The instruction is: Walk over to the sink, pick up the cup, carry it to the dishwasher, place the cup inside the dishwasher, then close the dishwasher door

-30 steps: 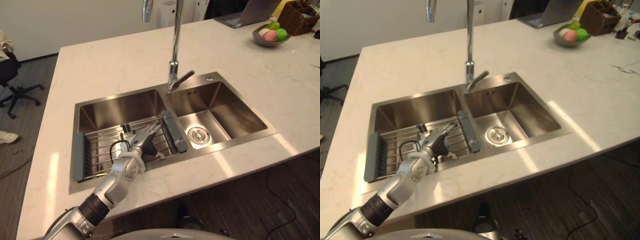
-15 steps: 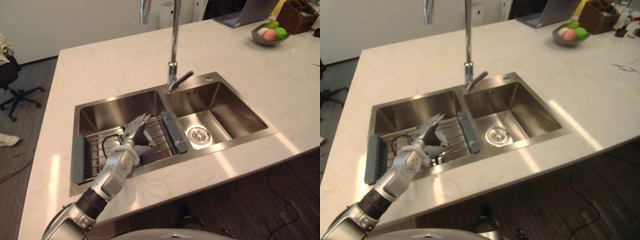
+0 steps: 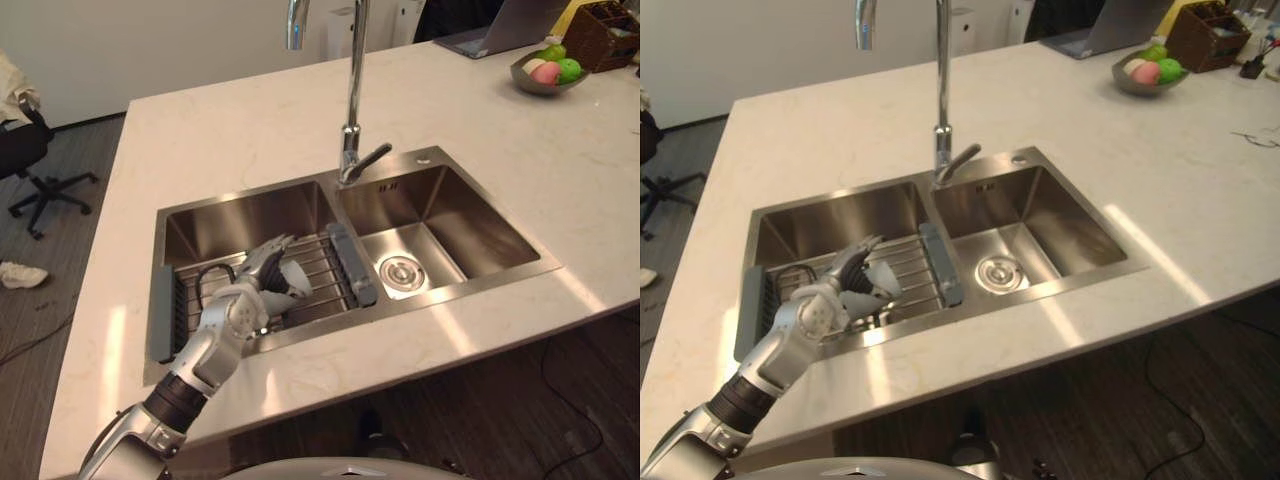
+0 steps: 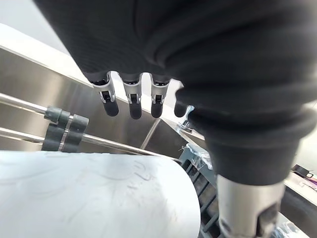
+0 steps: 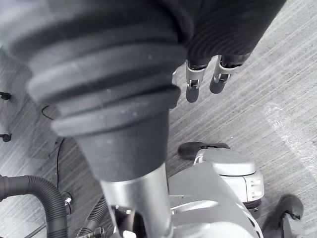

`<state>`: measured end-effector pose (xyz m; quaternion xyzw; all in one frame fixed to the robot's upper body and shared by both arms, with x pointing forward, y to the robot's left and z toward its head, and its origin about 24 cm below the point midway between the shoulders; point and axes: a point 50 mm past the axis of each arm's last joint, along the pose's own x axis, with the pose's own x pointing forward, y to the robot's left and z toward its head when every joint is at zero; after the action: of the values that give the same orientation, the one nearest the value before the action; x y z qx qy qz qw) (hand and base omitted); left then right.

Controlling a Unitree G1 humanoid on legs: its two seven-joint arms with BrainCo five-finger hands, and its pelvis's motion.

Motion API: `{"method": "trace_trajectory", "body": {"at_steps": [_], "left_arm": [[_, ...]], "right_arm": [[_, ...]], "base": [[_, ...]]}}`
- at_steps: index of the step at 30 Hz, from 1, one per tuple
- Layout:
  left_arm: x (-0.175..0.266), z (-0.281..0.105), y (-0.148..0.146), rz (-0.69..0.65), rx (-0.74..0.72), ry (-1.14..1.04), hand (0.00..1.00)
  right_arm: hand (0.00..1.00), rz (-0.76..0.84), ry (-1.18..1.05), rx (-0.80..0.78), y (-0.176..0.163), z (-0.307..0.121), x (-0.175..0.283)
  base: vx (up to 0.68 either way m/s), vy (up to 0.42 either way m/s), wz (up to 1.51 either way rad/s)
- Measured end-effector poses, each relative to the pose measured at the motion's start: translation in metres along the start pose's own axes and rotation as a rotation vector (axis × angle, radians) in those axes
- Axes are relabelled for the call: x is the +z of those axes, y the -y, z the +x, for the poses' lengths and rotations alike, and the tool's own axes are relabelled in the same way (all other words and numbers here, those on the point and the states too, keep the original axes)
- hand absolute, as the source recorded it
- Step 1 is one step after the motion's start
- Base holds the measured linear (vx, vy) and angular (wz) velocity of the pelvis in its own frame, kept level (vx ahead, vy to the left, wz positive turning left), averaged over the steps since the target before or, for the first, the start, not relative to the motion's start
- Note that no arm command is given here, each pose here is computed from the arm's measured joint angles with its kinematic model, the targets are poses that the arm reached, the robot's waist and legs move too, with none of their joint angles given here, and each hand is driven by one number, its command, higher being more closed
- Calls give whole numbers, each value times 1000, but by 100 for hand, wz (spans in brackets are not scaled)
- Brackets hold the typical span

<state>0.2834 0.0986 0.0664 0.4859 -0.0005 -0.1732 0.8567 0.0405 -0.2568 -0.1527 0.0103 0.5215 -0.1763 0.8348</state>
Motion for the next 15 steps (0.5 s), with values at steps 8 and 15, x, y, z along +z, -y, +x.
{"method": "trace_trajectory", "body": {"at_steps": [8,15], "left_arm": [[-2,-6,1,4,-15,9,0],[-3,-9,4,1,-27,11,0]], "right_arm": [[0,-2,-1,-1,1,0,0],[0,-4,-1,-3,2,0,0]], "base": [[-30,32,4],[-39,34,2]]}}
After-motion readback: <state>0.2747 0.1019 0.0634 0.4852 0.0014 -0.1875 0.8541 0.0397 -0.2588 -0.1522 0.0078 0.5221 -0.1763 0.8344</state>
